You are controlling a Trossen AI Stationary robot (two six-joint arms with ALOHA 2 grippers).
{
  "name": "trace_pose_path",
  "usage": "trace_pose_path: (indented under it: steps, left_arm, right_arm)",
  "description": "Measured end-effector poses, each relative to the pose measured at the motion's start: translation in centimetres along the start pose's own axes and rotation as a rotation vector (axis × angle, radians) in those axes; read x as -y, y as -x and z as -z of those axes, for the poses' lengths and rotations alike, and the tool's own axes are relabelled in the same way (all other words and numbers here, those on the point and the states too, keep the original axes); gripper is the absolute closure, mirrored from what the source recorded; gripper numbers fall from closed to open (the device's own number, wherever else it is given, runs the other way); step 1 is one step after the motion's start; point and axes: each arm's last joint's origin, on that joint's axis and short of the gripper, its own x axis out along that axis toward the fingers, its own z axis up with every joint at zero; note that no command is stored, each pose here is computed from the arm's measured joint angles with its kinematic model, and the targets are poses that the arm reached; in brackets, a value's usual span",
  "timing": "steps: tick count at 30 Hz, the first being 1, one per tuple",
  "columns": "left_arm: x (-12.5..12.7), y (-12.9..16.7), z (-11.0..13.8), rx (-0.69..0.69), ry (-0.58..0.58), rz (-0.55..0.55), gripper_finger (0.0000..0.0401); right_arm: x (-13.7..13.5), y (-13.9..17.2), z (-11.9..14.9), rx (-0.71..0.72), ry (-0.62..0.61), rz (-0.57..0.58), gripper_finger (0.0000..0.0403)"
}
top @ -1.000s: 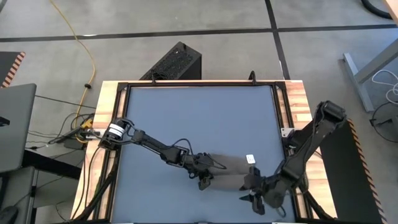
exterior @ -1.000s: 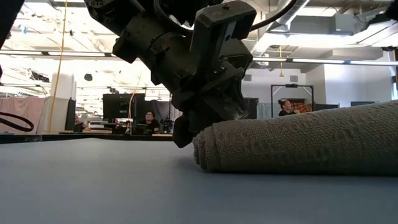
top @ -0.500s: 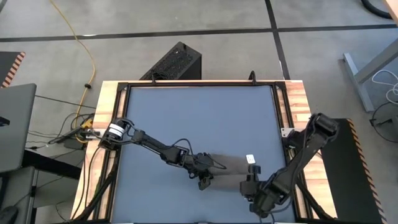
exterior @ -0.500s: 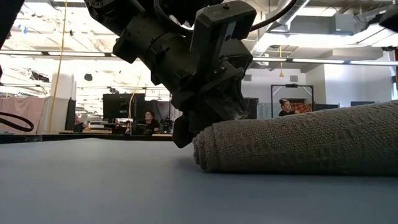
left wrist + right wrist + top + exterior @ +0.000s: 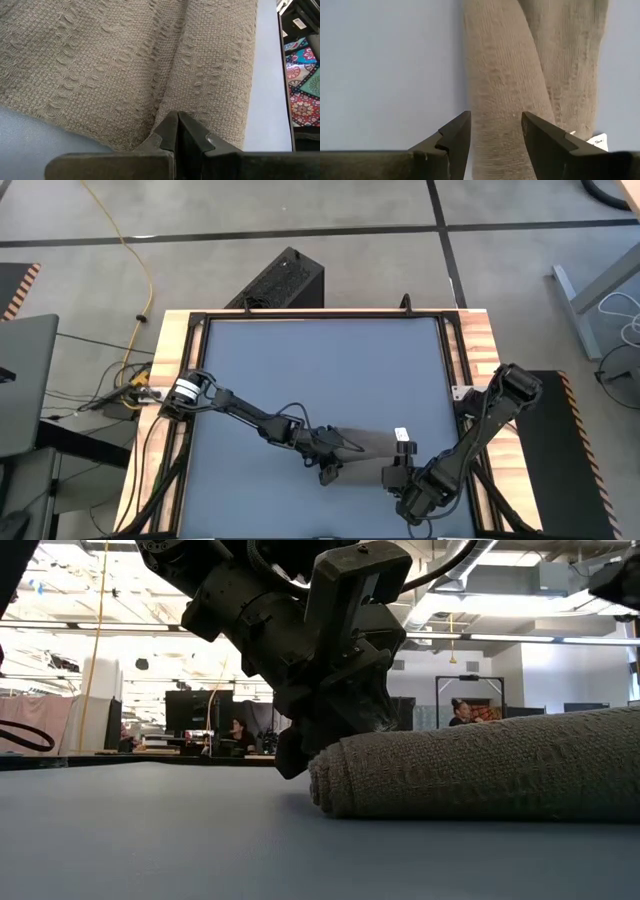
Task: Roll towel
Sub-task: Roll the grey towel
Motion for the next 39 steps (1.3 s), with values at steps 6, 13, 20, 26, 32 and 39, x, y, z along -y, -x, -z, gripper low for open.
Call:
trace_pose_path:
  steps: [6,13,20,26,32,39]
  left_arm:
    - [0.0,0.0,0.0,-0.002,0.000,-0.001,0.0401]
    - [-0.1,0.0,0.1,-0.015,0.001,-0.012,0.0401]
    - [-0.1,0.0,0.2,-0.018,0.003,-0.013,0.0401]
    - [-0.1,0.0,0.2,-0.024,0.010,-0.006,0.0401]
    - [-0.2,0.0,0.3,-0.037,0.009,-0.009,0.0401]
    - [-1.0,0.1,-0.3,-0.034,0.028,-0.029,0.0401]
  right_arm:
    - [0.5,0.9,-1.1,0.049,-0.018,0.044,0.0205]
    - [1.8,-0.3,-1.7,-0.011,-0.013,0.128,0.0233]
    - [2.4,-2.0,-1.1,-0.016,-0.061,0.136,0.0295]
    - [1.3,-3.3,0.9,-0.008,-0.132,0.050,0.0360]
    - [0.1,-2.7,2.4,-0.004,-0.155,0.029,0.0389]
    - [-0.4,-2.3,3.3,-0.005,-0.223,0.024,0.0371]
